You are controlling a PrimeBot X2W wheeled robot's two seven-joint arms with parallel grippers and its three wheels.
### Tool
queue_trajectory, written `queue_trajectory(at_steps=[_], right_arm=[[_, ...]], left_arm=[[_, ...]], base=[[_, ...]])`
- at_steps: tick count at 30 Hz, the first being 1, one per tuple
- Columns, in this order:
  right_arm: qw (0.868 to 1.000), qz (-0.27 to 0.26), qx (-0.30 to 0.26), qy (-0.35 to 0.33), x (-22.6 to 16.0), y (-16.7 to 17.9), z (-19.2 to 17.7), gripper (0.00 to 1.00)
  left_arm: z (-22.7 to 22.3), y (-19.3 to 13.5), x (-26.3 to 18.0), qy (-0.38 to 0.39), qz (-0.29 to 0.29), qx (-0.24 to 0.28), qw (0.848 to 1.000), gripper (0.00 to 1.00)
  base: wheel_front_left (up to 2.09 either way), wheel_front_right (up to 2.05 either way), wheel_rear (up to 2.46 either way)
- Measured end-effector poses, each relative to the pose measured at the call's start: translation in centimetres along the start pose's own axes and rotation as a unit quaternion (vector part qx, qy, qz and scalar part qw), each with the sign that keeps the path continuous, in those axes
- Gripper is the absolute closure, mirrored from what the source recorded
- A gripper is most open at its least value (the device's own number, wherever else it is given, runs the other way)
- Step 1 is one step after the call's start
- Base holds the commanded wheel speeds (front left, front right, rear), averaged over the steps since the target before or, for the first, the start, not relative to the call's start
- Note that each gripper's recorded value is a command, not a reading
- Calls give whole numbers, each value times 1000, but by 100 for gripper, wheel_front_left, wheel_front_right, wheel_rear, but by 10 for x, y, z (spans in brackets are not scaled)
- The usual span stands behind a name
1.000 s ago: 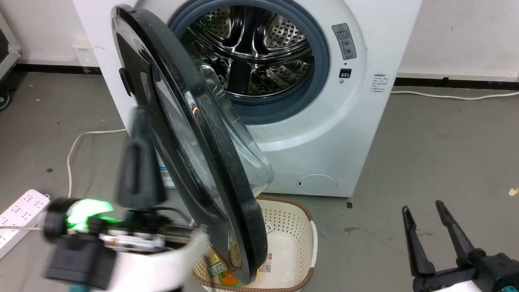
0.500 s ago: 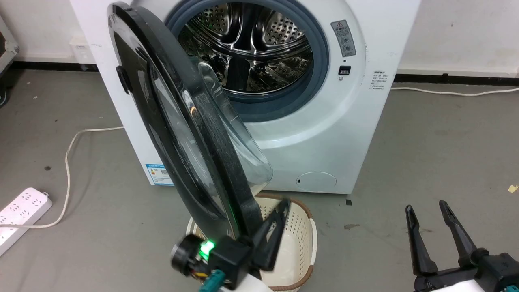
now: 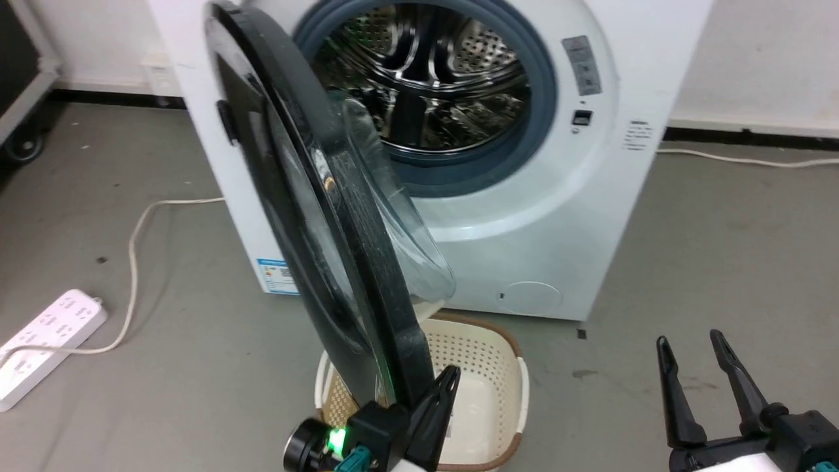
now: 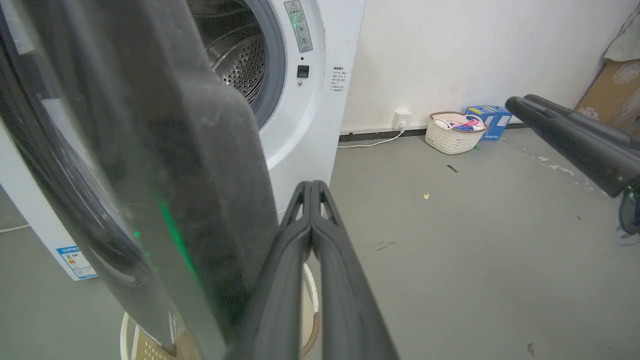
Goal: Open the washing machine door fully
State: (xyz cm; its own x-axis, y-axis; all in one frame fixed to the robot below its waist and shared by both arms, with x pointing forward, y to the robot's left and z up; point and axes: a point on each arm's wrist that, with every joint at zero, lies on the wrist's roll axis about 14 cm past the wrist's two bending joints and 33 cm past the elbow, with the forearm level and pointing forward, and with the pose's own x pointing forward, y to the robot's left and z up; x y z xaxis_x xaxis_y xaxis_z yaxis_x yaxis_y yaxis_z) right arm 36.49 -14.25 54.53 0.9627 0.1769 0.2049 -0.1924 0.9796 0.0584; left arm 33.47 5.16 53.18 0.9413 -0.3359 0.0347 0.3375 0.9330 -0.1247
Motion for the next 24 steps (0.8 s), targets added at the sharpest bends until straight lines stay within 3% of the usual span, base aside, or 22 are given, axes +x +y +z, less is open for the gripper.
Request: queue_trajectory(at_steps=[14, 24], right_arm=[[996, 87, 26, 20, 22, 57, -16, 0], [984, 174, 43, 27, 35, 117, -22, 0]], left_arm=[[3, 54, -48, -3, 110, 0, 994, 100], [15, 104, -99, -21, 218, 10, 976, 100]], base=[[0, 0, 0], [0, 0, 0]])
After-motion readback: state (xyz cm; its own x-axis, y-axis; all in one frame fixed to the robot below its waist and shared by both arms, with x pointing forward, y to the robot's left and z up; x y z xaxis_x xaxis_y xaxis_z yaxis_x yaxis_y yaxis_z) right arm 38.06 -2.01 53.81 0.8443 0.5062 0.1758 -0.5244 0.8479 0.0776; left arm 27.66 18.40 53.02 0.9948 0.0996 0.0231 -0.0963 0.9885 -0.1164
